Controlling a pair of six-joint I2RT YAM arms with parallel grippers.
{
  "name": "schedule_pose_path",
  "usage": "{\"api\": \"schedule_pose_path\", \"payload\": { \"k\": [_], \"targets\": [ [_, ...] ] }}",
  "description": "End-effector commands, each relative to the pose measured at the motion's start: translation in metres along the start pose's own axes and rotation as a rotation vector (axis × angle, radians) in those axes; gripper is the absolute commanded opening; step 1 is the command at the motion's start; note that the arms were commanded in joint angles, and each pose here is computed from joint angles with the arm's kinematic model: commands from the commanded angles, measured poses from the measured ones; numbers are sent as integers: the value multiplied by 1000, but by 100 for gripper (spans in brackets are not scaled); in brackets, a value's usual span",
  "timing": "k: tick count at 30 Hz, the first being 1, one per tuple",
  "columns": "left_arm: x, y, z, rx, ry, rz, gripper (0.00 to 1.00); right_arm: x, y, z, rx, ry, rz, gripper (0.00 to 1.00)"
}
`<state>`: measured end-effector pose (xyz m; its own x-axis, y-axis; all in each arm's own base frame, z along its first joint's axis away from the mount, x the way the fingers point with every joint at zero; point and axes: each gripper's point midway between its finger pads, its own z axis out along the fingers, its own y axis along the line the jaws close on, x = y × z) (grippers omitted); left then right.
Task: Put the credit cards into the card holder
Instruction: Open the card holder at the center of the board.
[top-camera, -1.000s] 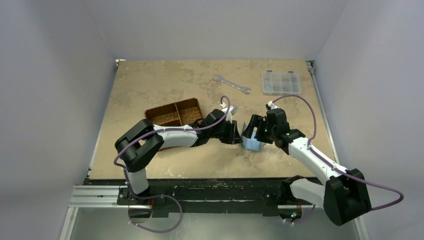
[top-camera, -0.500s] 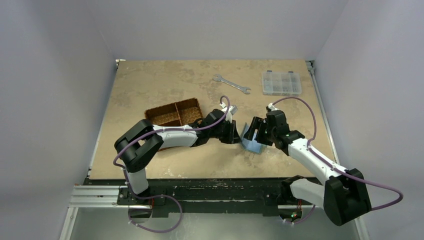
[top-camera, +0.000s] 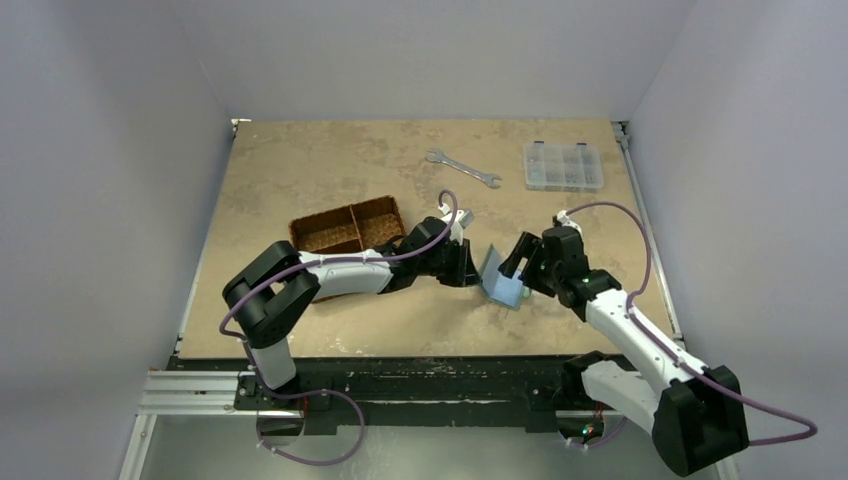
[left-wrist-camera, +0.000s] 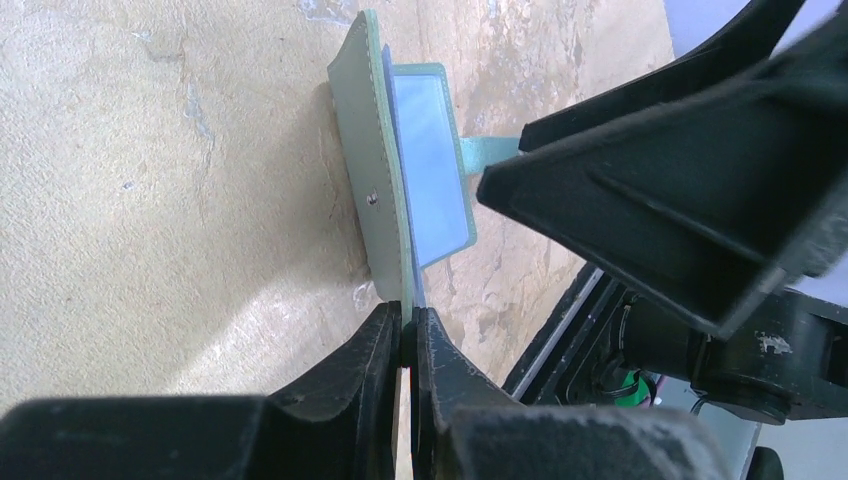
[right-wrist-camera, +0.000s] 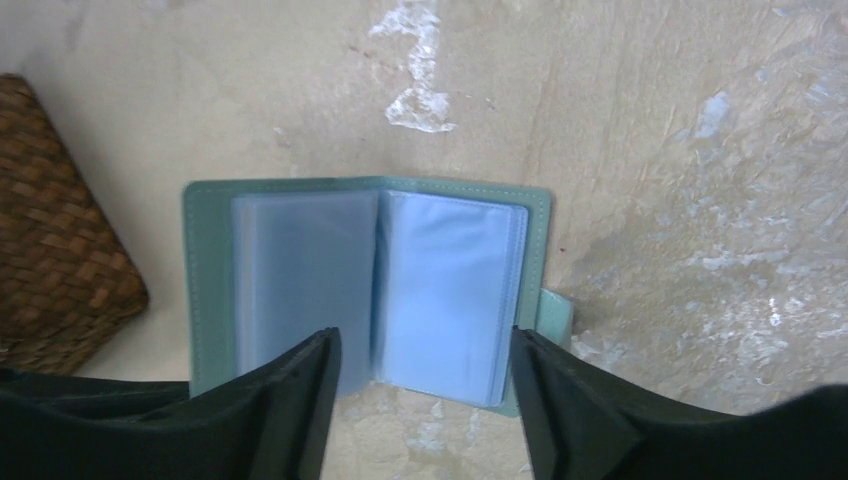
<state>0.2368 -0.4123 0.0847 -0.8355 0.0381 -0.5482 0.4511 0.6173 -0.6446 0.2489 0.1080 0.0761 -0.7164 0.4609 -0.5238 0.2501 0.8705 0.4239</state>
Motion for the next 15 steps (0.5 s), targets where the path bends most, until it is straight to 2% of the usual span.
{"api": "schedule_pose_path", "payload": {
  "k": [1,5,10,12,15],
  "targets": [
    [-27,-31,-10,85,-77,54,0,-9,43,-11,-219,-16,-89,85],
    [-27,-30,-7,89,-73,54,0,0,47,2,-220,53,-107,87],
    [-25,-29,-6,88,-71,54,0,4,47,14,-225,70,-104,87],
    [-25,-29,-6,86,-72,56,0,6,33,22,-143,78,-96,86],
    [-28,-28,-8,76,-81,62,0,7,-8,21,88,70,-37,80]
  ]
}}
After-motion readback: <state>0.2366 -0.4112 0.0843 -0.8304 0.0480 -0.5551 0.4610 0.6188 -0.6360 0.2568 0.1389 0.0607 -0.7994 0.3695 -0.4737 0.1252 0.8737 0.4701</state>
